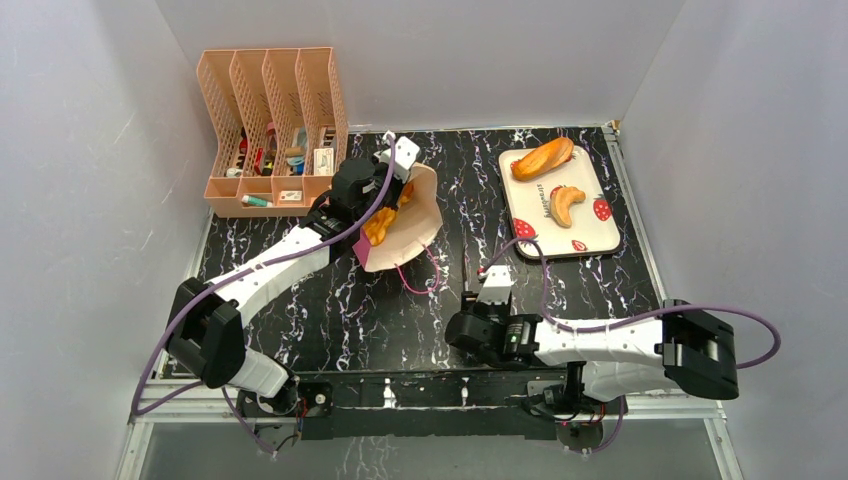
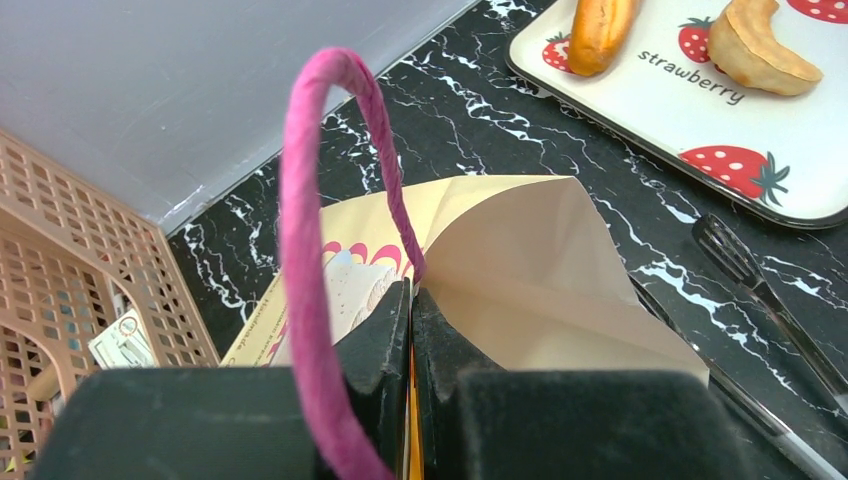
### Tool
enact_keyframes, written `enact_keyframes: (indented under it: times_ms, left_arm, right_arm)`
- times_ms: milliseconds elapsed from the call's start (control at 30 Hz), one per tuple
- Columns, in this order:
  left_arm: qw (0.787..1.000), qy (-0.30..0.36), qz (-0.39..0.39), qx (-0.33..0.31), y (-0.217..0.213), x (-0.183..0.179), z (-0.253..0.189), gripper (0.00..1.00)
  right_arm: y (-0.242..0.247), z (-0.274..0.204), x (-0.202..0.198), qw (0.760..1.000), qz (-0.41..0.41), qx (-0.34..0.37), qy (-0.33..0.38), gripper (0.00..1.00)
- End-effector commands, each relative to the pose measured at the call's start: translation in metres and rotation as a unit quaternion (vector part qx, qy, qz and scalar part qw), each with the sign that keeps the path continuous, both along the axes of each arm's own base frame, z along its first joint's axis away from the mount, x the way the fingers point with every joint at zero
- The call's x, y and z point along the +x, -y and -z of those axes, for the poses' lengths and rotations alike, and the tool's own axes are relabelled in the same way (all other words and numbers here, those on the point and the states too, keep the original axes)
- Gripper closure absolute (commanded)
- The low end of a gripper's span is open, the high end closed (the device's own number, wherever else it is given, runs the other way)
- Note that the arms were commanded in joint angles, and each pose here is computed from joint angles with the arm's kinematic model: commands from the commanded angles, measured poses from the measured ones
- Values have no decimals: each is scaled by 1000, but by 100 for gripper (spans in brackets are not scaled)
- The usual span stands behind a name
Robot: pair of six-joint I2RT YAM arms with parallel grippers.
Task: Take the fake bread out of the paper bag
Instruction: Pick up the clamp at the center of the board.
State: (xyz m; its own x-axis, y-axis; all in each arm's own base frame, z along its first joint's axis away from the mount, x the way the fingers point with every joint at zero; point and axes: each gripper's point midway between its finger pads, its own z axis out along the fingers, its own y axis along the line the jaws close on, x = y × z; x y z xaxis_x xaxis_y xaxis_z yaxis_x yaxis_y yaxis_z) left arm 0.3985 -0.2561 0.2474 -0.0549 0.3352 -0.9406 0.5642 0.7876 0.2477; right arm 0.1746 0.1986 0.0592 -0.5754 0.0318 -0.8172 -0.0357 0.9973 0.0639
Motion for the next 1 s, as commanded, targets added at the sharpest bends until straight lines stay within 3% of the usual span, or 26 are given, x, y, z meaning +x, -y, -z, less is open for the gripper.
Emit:
enact_keyframes:
  times_ms: [0,167,467,700,967]
  left_arm:
    - [1000,5,21,-18,6,-5,-14,100]
    - [999,-1,34,-17,13,-8,-10,100]
    - [999,-3,49,-6,19,-13,1,100]
    - [998,1,55,-11,21,-15,2,100]
    - [998,5,58,-16,23,-15,0,100]
  right_arm:
    - [-5,-7,4,1000,-15,5,16,50]
    - [3,9,3,999,7,-31,2,45]
    - [-14,4,21,998,43,-15,32,30]
    - [-16,32,39,995,87,-45,15,19]
    - [-10,58,34,993,117,-22,7,22]
